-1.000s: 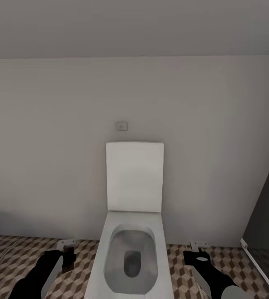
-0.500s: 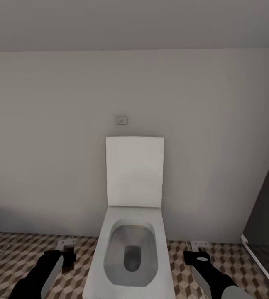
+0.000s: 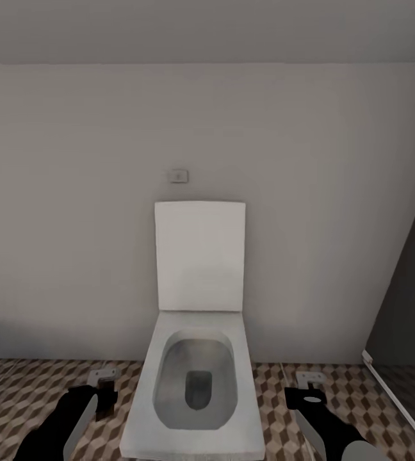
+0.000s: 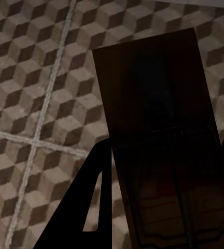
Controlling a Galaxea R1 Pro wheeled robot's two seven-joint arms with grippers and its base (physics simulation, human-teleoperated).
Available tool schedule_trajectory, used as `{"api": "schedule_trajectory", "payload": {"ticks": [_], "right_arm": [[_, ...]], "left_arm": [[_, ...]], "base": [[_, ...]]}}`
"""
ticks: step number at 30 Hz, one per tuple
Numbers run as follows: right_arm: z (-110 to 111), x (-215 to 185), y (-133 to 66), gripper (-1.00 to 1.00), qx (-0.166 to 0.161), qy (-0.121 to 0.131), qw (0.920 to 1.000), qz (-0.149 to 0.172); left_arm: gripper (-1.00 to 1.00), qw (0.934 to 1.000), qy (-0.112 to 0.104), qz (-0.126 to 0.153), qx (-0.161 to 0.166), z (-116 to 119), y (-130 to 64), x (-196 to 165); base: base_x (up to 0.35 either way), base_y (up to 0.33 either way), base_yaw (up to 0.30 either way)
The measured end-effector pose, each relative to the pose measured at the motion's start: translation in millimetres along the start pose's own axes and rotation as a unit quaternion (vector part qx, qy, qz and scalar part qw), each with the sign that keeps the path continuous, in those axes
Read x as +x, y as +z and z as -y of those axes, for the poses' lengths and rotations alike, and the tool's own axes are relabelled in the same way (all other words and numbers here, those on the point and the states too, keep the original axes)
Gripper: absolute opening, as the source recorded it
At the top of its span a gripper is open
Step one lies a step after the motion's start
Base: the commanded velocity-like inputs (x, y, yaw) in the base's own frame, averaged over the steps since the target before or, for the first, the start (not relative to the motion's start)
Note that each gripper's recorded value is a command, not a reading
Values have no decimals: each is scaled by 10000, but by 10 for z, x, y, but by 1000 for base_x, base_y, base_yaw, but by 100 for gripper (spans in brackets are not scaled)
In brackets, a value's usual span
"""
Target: Take the four mousetraps from the cabinet in the bathroom and place them on the bathroom floor. Make sure all four end up on the same floor surface, and ensure that at least two of them are either under or directly next to the same bathroom sink.
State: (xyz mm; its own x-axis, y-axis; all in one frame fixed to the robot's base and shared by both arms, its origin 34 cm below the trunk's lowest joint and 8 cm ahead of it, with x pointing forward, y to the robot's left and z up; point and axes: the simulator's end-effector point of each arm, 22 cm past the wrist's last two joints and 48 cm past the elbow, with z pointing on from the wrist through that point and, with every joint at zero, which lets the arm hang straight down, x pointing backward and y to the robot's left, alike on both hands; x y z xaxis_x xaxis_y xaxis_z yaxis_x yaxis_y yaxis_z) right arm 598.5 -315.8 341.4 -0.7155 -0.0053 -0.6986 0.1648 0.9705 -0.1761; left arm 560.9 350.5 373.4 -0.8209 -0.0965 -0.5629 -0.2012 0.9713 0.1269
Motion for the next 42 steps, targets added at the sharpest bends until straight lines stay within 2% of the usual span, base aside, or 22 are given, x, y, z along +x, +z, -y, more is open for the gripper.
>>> {"api": "schedule_trajectory", "payload": {"ticks": [42], "right_arm": [[-81,883,385,-100,9,-249,9963,-818]], "left_arm": [[-100,9964,198,-817,-126,-11,533,710]], "base": [[0,0,-1]]}}
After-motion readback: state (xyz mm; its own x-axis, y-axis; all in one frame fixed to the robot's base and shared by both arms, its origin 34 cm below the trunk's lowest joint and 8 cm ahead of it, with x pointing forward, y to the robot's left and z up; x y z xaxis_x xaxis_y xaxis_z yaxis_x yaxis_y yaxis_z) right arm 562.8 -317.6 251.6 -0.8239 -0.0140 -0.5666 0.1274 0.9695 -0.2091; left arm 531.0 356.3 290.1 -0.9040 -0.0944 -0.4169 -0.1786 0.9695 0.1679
